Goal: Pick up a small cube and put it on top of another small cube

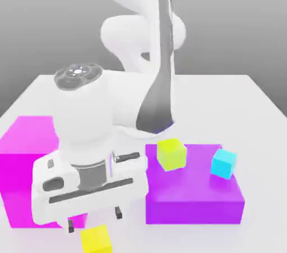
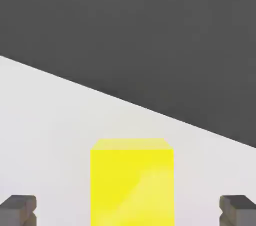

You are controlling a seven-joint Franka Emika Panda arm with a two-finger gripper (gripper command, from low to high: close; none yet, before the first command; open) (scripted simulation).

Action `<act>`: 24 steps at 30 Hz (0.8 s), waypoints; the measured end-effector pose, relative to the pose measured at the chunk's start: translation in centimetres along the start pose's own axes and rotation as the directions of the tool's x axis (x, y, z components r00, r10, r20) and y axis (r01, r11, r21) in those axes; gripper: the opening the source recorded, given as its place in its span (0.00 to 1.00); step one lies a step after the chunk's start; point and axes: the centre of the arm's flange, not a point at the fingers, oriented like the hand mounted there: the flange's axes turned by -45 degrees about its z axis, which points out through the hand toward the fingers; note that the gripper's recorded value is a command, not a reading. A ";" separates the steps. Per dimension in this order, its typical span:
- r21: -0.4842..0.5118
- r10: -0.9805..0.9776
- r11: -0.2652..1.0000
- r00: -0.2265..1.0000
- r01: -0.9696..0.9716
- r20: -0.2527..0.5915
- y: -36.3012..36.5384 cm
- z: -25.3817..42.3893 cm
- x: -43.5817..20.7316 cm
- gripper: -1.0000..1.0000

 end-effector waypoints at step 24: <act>-0.028 0.263 0.962 0.954 -0.270 -0.144 8.3 -18.0 -2.7 0.00</act>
